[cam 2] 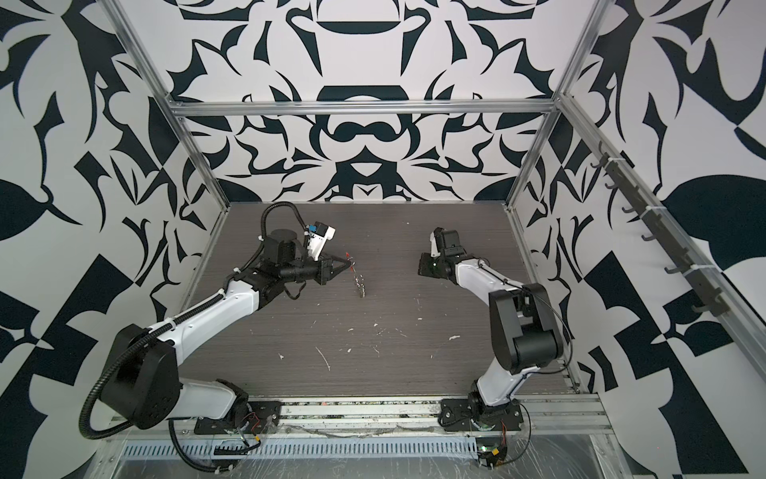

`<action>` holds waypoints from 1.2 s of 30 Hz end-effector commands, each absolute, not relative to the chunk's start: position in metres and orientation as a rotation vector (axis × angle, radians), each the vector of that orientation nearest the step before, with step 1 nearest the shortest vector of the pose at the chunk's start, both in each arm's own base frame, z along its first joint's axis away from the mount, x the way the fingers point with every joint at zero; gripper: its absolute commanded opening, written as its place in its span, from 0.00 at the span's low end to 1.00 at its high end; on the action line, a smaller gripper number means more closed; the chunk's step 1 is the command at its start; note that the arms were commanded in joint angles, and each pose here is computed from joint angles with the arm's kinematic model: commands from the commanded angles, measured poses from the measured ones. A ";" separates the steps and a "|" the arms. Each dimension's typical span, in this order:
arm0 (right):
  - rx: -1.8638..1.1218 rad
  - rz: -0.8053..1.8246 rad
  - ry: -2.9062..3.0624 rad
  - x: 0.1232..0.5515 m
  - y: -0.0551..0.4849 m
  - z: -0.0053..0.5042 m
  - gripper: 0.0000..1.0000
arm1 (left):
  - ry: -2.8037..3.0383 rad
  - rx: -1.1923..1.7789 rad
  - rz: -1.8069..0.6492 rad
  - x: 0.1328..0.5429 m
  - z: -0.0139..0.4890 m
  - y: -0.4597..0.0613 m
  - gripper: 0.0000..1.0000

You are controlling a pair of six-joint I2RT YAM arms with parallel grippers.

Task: Attach keys to a key ring
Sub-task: Pick up the key from the middle-right of the table, then insert the key into the keyring.

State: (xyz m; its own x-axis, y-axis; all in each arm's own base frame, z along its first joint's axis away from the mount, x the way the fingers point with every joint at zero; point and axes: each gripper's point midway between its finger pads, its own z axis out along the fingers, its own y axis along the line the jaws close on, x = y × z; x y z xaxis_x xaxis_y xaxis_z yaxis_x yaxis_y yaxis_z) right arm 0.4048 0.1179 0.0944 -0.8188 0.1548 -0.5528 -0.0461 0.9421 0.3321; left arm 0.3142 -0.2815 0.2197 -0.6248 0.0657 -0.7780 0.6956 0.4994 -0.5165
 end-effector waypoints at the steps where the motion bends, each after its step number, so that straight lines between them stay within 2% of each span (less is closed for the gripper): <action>1: -0.111 0.469 2.365 0.398 0.139 0.148 0.00 | 1.976 0.622 -1.111 0.323 0.245 -0.282 0.00; 8: -0.320 0.502 2.057 0.363 0.153 0.208 0.00 | 2.013 0.585 -1.091 0.328 0.263 -0.281 0.00; 13: -0.400 0.822 1.998 0.329 0.177 0.257 0.00 | 2.055 0.555 -1.072 0.339 0.272 -0.282 0.00; 20: -0.606 1.249 1.893 0.301 0.220 0.289 0.00 | 2.016 0.566 -1.101 0.345 0.292 -0.289 0.00; 30: -0.630 1.394 1.883 0.338 0.240 0.303 0.00 | 1.927 0.882 -0.944 0.354 0.298 -0.299 0.00; 36: -0.594 1.370 1.894 0.353 0.242 0.295 0.00 | 1.812 0.936 -0.834 0.373 0.288 -0.302 0.00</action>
